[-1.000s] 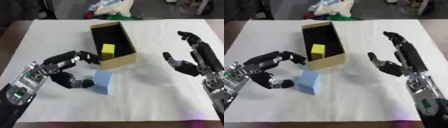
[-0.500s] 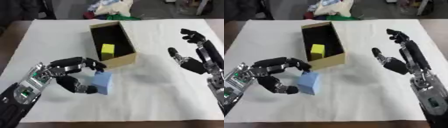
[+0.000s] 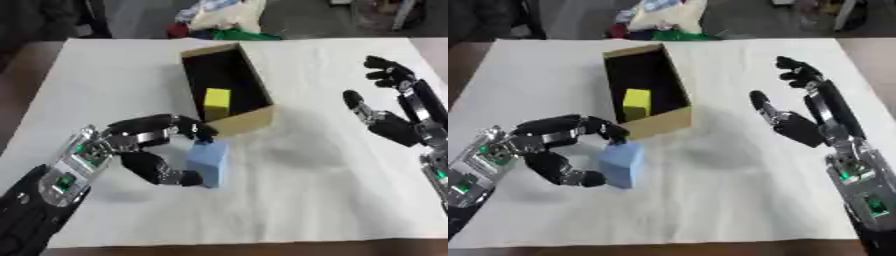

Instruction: Pick up objects on the table and place them in the box.

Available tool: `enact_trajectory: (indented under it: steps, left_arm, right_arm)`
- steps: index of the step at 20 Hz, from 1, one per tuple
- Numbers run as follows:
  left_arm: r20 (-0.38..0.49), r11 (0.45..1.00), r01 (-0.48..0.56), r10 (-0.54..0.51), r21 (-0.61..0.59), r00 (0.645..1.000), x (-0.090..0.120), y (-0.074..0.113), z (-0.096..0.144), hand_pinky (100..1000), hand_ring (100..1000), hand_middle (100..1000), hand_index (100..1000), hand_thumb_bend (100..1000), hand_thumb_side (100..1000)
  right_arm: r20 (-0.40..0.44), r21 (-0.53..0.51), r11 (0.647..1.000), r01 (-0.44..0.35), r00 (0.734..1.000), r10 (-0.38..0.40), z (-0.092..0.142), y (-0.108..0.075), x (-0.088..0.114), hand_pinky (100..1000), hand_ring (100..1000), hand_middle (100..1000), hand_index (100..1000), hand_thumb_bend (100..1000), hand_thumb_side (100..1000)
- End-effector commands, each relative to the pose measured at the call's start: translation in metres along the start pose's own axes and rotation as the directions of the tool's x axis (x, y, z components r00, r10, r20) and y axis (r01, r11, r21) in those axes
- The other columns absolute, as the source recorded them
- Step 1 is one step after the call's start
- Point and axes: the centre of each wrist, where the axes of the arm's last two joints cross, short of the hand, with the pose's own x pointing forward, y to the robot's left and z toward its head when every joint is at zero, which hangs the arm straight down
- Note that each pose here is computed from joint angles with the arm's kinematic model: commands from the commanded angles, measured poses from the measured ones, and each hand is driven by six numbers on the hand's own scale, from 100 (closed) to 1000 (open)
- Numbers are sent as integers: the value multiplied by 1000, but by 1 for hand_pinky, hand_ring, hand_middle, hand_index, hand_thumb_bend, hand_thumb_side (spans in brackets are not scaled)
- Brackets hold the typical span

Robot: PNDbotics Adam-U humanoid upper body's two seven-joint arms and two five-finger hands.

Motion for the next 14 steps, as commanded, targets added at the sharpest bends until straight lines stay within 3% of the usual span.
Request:
enact_trajectory:
  steps: [1,14]
  left_arm:
    - [-6,1000,24,-24,14,1000,2,4,-1,839,850,791,963,530,805]
    - [19,995,67,-69,68,997,16,21,8,848,857,803,969,535,814]
  right_arm:
    - [26,-11,1000,-16,1000,16,-3,-12,4,814,833,862,959,381,755]
    - [17,-8,1000,-17,1000,17,-2,-11,2,814,833,862,959,380,776]
